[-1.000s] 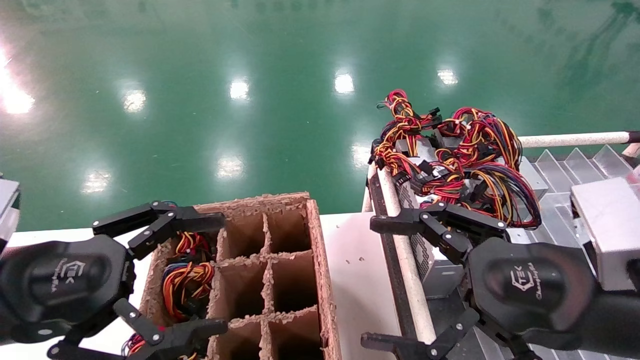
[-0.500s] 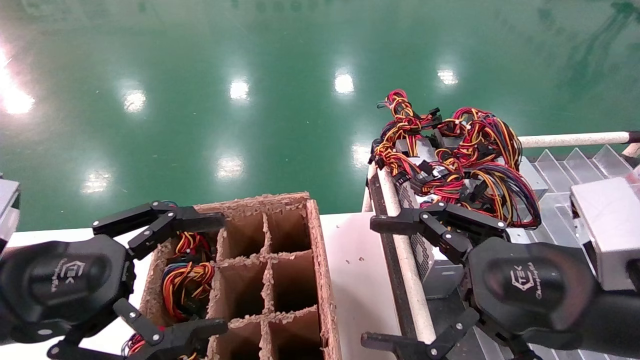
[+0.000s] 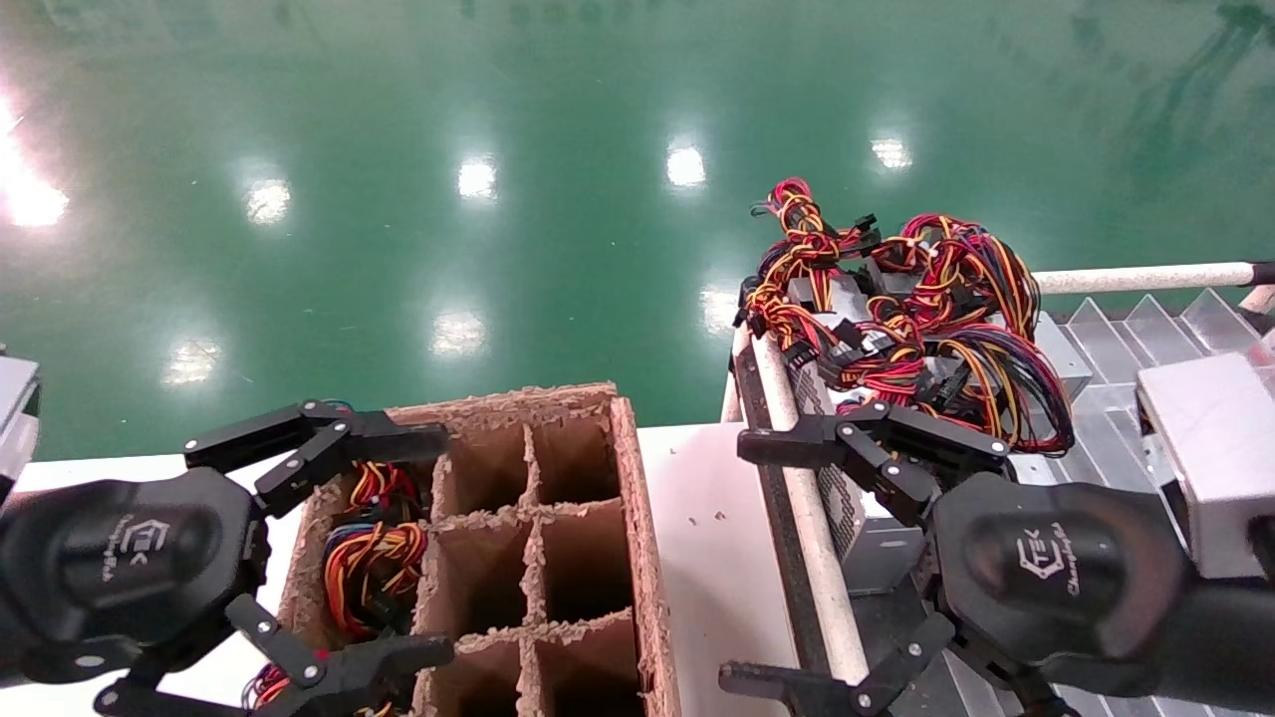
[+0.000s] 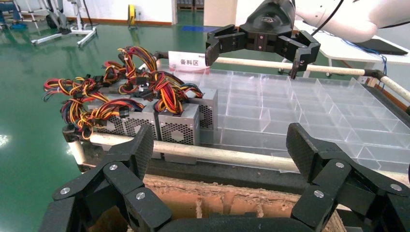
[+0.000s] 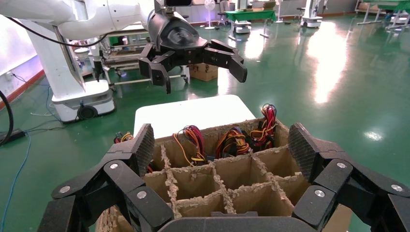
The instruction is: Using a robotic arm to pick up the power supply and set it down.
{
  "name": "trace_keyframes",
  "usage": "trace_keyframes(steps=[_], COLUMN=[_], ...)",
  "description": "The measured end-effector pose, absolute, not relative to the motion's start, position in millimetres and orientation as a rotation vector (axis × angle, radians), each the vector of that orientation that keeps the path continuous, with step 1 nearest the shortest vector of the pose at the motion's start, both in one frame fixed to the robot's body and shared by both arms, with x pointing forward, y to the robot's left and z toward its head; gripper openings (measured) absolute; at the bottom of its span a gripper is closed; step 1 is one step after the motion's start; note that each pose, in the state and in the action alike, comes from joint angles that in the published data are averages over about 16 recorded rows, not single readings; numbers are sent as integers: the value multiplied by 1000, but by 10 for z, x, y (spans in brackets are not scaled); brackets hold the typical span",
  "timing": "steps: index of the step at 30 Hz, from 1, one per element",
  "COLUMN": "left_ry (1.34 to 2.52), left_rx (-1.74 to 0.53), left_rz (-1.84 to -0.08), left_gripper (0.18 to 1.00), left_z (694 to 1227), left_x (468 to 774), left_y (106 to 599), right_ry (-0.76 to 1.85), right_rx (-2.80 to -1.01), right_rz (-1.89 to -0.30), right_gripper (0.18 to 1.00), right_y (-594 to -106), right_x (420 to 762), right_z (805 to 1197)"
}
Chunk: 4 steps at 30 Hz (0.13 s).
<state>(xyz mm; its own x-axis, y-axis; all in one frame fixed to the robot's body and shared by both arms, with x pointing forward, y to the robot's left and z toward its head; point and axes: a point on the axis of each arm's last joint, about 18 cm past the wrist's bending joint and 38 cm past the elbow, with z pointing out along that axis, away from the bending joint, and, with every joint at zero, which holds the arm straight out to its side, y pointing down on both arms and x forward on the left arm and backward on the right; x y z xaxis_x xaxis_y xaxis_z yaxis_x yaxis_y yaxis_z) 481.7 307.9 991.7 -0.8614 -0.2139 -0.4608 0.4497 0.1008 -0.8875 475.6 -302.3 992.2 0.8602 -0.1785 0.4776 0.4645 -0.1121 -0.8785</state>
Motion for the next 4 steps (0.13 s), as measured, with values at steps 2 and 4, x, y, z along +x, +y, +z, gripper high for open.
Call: trace_keyframes(steps=[2,4], left_ry=[1903,1903], left_rx=[230,230], left_rz=[-1812,-1812], left_gripper=[1000,1000], left_z=[9917,9917], left_x=[4817,4817], left_y=[3079,3079], right_ry=[-230,-230], right_rx=[-1595,-1595], right_rz=[-553,-553], right_gripper=[1001,1001], right_y=[-3023,-3023], right_x=[4756,4756], right_z=[9922,9922])
